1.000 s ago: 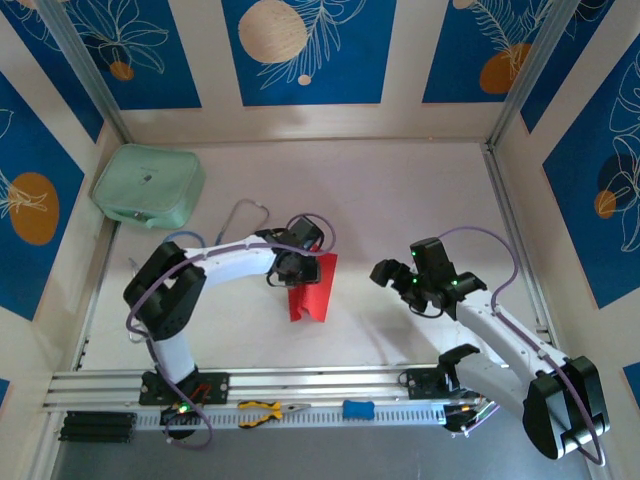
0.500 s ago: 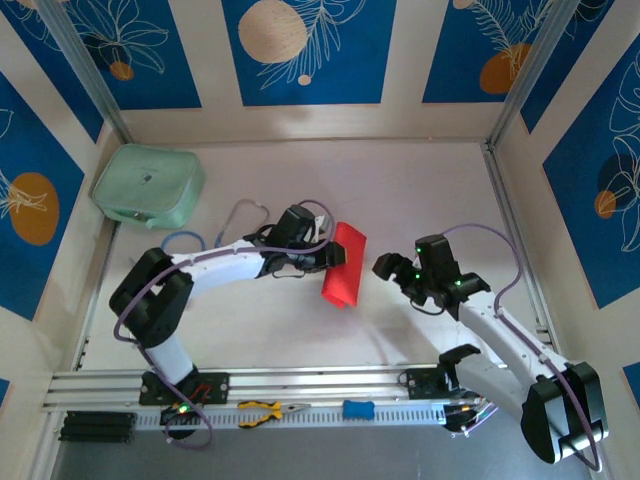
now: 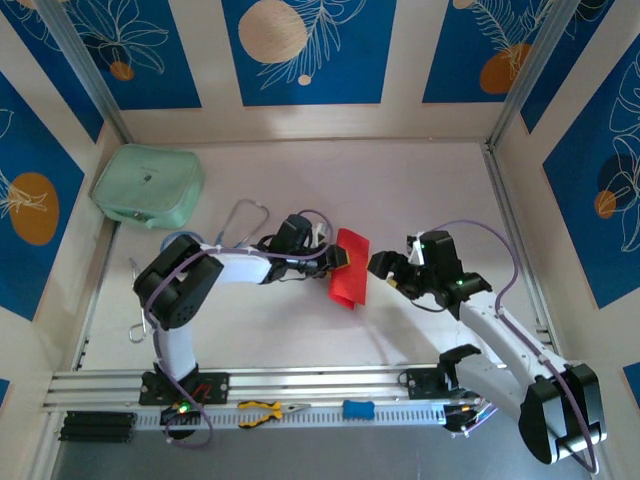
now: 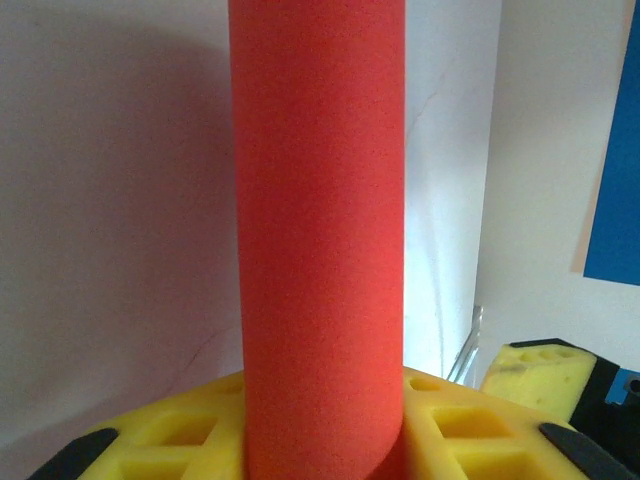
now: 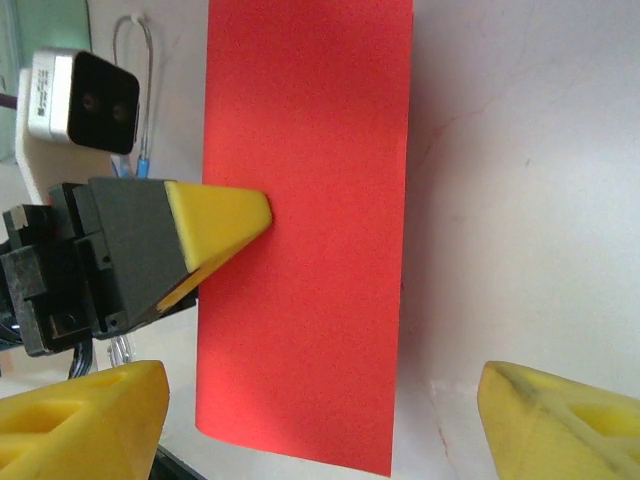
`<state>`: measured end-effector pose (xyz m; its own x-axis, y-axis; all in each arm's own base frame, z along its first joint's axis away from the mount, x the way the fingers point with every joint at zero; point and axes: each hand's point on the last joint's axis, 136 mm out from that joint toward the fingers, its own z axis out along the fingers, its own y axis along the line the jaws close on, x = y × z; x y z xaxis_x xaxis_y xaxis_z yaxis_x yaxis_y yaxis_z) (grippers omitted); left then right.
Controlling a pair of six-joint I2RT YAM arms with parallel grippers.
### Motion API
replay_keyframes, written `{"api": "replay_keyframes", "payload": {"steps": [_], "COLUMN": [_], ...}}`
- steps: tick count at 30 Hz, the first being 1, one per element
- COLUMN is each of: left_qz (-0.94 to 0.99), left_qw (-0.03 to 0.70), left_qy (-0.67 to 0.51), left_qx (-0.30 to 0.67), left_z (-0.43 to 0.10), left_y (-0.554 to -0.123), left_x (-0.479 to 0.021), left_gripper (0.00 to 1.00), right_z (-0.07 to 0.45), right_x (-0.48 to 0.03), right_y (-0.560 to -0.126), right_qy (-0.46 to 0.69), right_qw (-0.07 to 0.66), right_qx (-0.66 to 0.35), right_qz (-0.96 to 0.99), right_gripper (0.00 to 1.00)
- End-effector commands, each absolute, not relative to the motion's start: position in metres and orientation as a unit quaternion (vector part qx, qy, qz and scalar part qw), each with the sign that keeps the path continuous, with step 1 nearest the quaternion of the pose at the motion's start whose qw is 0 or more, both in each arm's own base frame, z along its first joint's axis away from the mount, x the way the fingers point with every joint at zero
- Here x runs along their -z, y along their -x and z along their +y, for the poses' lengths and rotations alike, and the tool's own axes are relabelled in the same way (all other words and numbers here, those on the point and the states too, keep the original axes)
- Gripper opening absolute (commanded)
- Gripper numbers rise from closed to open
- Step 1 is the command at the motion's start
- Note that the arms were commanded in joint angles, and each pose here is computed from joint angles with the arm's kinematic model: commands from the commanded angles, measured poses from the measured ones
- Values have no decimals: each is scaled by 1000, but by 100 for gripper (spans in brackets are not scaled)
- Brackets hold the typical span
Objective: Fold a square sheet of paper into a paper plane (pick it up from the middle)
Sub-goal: First fold the square sheet of paper in half at the center of the table.
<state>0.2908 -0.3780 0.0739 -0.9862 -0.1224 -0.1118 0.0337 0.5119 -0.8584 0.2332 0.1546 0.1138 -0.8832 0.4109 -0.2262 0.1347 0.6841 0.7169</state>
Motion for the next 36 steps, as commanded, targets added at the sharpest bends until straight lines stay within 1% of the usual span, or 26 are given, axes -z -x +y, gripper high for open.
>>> {"api": "replay_keyframes", "payload": {"steps": [1,6,12,19,22,26,31,36], "left_qz": [865,885,899,911,917,925,930,933], "left_qw": [73,64,64,73,85,102,111,110], "left_qy": [17,20,20,8,-4,-22,-38,-33], "left_qx": [496,461,433,405,390,365,347,341], "left_z": [-382,-372,-363,-357,-351,-343,-335,-328], "left_y": [-295,-291,-289,-291,-292,-292,-291,-293], "left_x": [-70,-43,-30,-35,-42,-50,-53,-50], "left_gripper": [35,35,36,47,56,61,61,54], "right_z": [160,161,166,170,172,175,179,184], "right_x": [-113,-108,-104,-103,-101,-99,-97,-93], "right_y": [-228,-226,-223,-224,-224,-224,-224,-223], "right_qy": [-137,-144,-141,-135,-133,-132,-128,-124], "right_qw": [173,166,158,153,148,143,137,129], "right_qx": [-379,-384,-394,-394,-392,-390,-388,-388], "right_qz": [899,897,894,896,898,900,902,904], "right_gripper": [81,81,82,82,82,82,82,82]}}
